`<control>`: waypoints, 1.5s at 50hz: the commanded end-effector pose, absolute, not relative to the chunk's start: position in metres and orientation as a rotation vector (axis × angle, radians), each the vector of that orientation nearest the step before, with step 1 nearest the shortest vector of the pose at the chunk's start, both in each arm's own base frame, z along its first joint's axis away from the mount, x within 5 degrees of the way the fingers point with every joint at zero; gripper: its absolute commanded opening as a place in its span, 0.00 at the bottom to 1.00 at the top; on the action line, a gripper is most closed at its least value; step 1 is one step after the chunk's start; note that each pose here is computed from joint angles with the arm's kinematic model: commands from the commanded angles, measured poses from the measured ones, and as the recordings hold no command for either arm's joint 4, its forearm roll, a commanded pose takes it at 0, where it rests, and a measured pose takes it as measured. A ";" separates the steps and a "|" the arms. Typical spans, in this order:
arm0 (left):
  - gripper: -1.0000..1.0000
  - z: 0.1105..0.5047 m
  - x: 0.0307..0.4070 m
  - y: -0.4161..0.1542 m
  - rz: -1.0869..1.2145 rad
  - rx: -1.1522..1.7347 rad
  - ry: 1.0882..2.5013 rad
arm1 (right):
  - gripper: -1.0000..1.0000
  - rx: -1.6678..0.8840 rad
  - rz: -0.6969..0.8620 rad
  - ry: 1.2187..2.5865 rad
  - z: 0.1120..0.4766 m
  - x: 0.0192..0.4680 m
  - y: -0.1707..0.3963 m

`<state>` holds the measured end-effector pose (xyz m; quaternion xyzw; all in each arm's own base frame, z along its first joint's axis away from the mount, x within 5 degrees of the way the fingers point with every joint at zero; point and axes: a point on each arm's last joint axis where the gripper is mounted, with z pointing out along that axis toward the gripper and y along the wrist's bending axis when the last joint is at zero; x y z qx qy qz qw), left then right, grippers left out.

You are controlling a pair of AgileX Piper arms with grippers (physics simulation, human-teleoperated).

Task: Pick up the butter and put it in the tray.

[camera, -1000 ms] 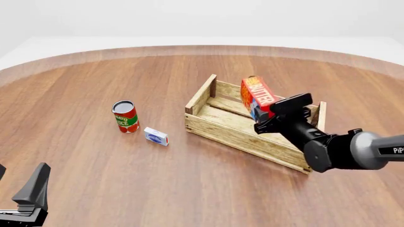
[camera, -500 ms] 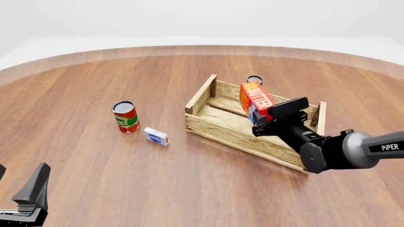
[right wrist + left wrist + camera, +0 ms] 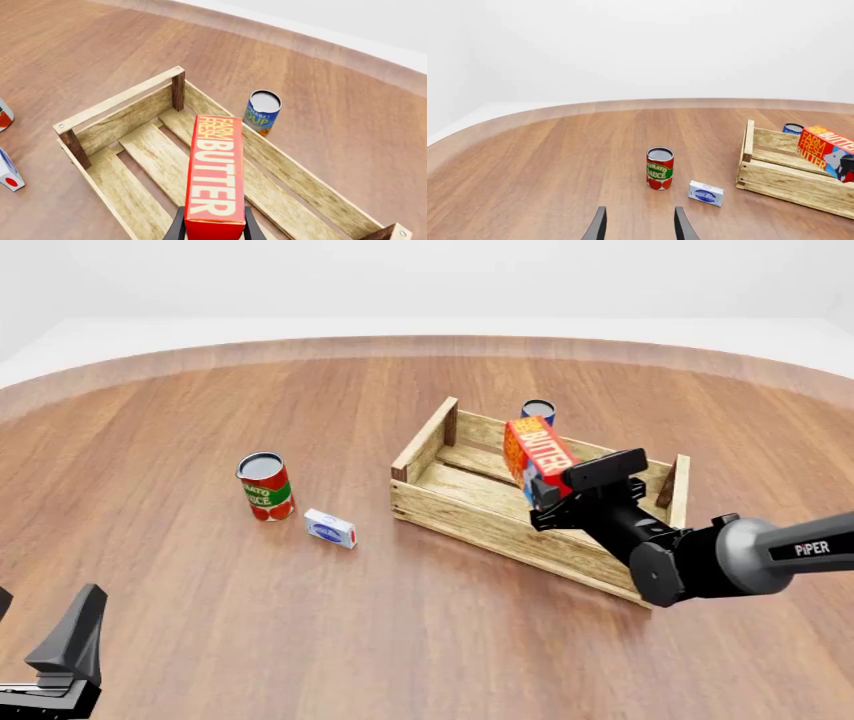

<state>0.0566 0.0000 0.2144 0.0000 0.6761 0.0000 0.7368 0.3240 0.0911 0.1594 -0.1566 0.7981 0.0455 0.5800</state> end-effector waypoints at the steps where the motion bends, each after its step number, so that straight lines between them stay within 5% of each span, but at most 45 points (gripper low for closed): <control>1: 1.00 0.214 0.057 0.000 0.000 0.000 1.485 | 0.00 -0.352 0.125 1.840 0.167 0.327 0.094; 6: 1.00 0.214 0.057 0.000 0.000 0.000 1.485 | 0.00 -0.353 0.132 1.843 0.167 0.327 0.096; 7: 1.00 0.214 0.057 0.000 0.000 0.000 1.485 | 1.00 -0.346 0.139 1.844 0.167 0.327 0.096; 75: 1.00 0.214 0.057 0.000 0.000 0.000 1.485 | 1.00 -0.317 0.148 1.699 0.220 0.279 0.082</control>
